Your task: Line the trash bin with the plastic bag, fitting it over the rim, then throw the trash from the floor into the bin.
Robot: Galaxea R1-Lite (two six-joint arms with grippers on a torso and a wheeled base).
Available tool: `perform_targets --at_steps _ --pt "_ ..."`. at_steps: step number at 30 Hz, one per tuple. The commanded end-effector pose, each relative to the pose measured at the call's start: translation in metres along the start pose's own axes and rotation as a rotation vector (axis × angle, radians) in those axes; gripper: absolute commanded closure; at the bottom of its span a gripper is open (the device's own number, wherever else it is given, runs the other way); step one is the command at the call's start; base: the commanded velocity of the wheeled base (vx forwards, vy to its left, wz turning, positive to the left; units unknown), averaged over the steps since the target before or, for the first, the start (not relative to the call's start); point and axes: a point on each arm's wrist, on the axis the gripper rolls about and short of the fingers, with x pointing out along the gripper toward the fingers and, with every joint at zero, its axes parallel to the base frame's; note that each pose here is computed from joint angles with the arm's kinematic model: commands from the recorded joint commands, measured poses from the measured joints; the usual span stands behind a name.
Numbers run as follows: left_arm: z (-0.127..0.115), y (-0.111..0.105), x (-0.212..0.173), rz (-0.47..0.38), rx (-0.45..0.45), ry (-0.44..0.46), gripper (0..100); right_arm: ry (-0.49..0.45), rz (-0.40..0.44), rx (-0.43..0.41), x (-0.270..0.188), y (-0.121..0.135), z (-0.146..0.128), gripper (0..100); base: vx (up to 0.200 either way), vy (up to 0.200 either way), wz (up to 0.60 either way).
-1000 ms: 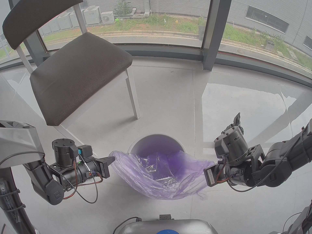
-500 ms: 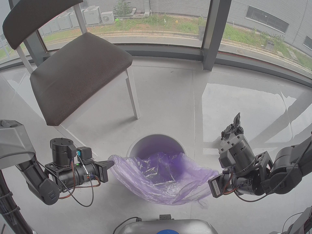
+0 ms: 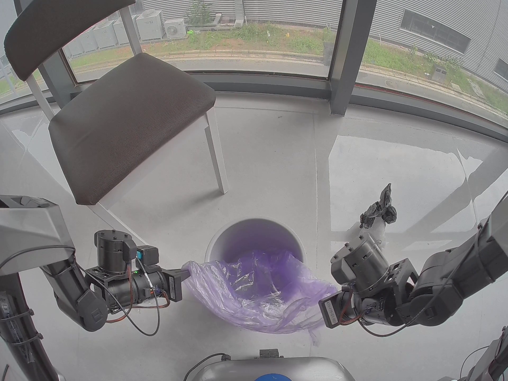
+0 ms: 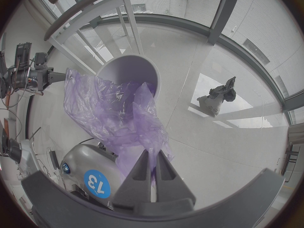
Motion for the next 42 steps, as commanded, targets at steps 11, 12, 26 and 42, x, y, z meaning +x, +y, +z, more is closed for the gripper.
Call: perform_targets --at_steps 11,12,26,42 --pt "0.005 0.008 0.033 0.129 -0.048 -0.091 100 -0.108 -0.036 0.116 0.036 -0.009 0.030 100 0.000 0.000 0.00" --pt "0.005 0.008 0.033 0.129 -0.048 -0.091 100 -0.108 -0.036 0.116 0.036 -0.009 0.030 100 0.000 0.000 0.00" --pt "0.010 0.021 0.028 0.171 -0.048 -0.121 100 -0.248 -0.114 0.236 0.054 -0.005 0.055 100 0.000 0.000 0.00" --pt "0.007 0.028 0.013 0.177 0.020 -0.118 100 -0.152 -0.143 0.106 0.022 -0.013 0.009 100 0.000 0.000 0.00"
